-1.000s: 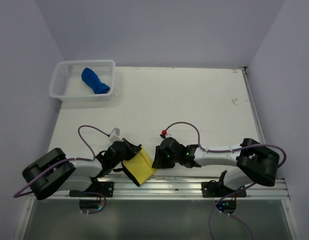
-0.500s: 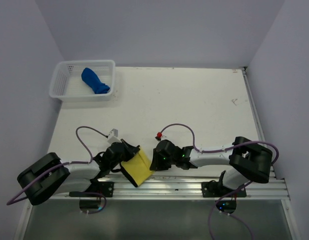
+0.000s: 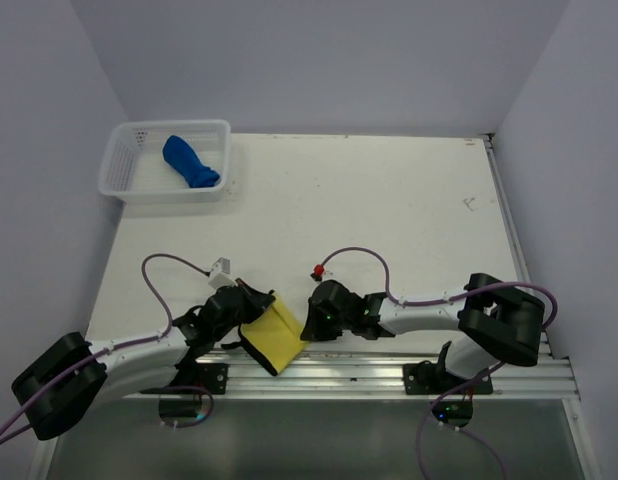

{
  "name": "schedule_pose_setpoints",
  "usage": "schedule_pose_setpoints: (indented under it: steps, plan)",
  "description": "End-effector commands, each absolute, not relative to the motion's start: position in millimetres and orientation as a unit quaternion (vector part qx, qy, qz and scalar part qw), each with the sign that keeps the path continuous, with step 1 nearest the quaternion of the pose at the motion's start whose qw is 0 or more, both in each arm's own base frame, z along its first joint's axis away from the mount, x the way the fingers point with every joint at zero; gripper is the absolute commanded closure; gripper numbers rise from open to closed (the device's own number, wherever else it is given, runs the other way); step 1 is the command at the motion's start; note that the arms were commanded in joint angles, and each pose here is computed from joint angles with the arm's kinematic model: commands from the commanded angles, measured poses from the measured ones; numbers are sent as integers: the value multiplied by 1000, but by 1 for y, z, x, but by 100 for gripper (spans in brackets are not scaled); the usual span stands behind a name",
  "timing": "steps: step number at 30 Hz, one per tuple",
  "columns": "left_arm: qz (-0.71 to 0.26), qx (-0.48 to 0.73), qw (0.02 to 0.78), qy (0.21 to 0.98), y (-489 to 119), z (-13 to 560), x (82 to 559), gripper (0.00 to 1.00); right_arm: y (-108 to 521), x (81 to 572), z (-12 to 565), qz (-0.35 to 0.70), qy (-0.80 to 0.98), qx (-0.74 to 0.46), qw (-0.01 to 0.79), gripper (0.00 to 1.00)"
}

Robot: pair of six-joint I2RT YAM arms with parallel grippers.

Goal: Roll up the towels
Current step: Roll the towel

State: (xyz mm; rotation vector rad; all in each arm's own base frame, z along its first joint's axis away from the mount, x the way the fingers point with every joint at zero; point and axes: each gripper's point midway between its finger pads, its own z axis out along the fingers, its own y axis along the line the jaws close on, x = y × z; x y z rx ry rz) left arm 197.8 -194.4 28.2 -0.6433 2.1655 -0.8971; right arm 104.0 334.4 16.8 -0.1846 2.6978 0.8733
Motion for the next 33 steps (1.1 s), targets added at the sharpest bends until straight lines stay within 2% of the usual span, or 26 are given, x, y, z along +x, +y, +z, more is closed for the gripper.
schedule_pose_setpoints:
  steps: [1, 12, 20, 21, 24, 26, 33]
  plan:
    - [-330, -256, 354, 837, -186, 26, 197, 100, 312, 104, -3, 251, 954, -63, 155, 100]
    - [-290, -263, 320, 863, -171, -4, 174, 100, 307, 109, -4, 236, 957, -45, 165, 100]
    - [-236, -268, 291, 888, -155, -27, 158, 100, 311, 115, 9, 236, 950, -76, 189, 100]
    - [-230, -269, 290, 889, -153, -28, 158, 96, 310, 116, 10, 234, 950, -78, 193, 100]
    - [-211, -257, 311, 890, -151, -17, 167, 66, 306, 123, 15, 226, 948, -72, 215, 100]
    - [-224, -242, 345, 879, -160, 11, 184, 59, 304, 129, 18, 225, 945, -64, 230, 100]
    - [-215, -219, 437, 845, -169, 102, 230, 51, 307, 149, 28, 219, 934, -42, 278, 100]
